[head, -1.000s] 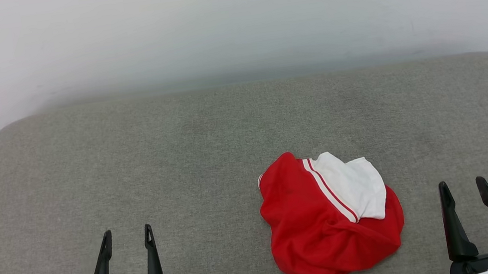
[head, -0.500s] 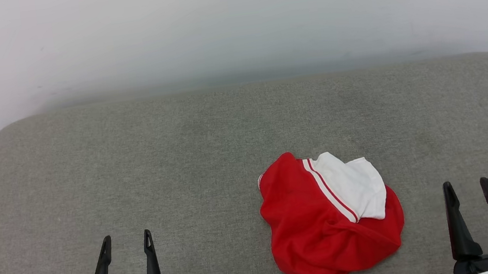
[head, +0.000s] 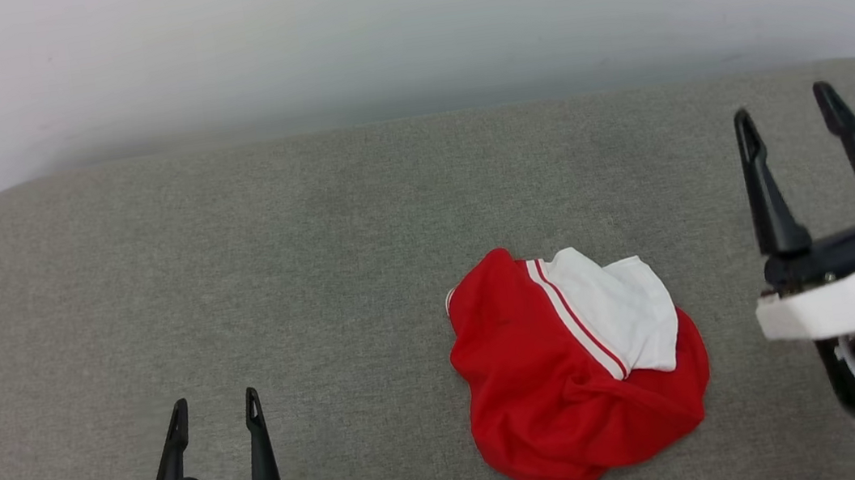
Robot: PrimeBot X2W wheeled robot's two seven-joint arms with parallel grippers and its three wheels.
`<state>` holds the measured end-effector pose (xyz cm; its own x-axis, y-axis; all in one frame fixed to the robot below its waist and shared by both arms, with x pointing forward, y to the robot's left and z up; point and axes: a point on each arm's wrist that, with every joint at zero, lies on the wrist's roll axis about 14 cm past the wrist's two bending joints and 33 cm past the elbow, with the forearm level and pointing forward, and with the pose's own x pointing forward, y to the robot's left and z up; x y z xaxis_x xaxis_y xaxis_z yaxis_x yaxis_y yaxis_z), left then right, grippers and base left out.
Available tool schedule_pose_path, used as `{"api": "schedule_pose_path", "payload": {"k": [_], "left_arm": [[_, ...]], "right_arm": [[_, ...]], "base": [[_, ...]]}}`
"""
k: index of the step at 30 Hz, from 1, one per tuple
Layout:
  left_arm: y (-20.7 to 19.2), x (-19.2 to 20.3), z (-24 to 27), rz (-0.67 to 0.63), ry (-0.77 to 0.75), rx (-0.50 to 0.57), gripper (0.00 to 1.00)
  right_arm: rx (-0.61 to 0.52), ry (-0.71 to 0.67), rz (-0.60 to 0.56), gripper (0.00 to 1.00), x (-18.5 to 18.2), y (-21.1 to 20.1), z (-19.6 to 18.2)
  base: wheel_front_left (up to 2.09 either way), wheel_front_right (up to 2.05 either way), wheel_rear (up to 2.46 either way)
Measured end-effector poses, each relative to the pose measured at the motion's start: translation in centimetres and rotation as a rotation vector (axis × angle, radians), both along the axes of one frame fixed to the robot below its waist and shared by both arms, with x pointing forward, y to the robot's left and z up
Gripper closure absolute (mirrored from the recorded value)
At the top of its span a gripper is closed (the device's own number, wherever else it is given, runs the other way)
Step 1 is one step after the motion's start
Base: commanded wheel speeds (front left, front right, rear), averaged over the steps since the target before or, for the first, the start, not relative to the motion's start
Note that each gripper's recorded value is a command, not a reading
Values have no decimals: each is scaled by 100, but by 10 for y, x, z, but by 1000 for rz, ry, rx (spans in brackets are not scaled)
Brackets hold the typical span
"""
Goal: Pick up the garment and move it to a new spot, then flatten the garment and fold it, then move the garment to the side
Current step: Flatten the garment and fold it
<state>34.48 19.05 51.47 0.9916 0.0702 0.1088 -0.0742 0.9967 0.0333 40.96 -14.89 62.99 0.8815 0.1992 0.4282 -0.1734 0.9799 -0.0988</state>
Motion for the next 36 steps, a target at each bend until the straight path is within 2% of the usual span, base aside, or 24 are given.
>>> {"api": "schedule_pose_path", "payload": {"k": [4,7,10,13,18,21,28,32,36], "left_arm": [[0,5,-3,1,9,1,0],[1,8,-6,5,18,0,0],[1,12,-10,6,30,-3,0],[0,17,-12,6,35,-10,0],[-3,28,-16,-8,46,-13,0],[-3,35,-19,-8,52,-14,0],[-4,52,-29,-7,75,-32,0],[-4,59,-38,-2,96,-33,0],[1,64,-48,17,122,-36,0]], "right_arm": [[-88,-19,46,0,32,5,12],[-175,71,91,0,57,14,2],[-263,234,133,0,79,21,-16],[-374,462,181,0,90,27,-53],[-564,869,269,0,80,27,-122],[-665,1016,287,0,79,20,-140],[-787,1326,343,0,76,21,-187],[-775,1415,353,0,88,22,-209],[-798,1533,391,0,78,26,-248]], "base": [[0,0,0],[0,0,0],[0,0,0],[0,0,0],[0,0,0],[0,0,0],[0,0,0],[0,0,0],[0,0,0]]}}
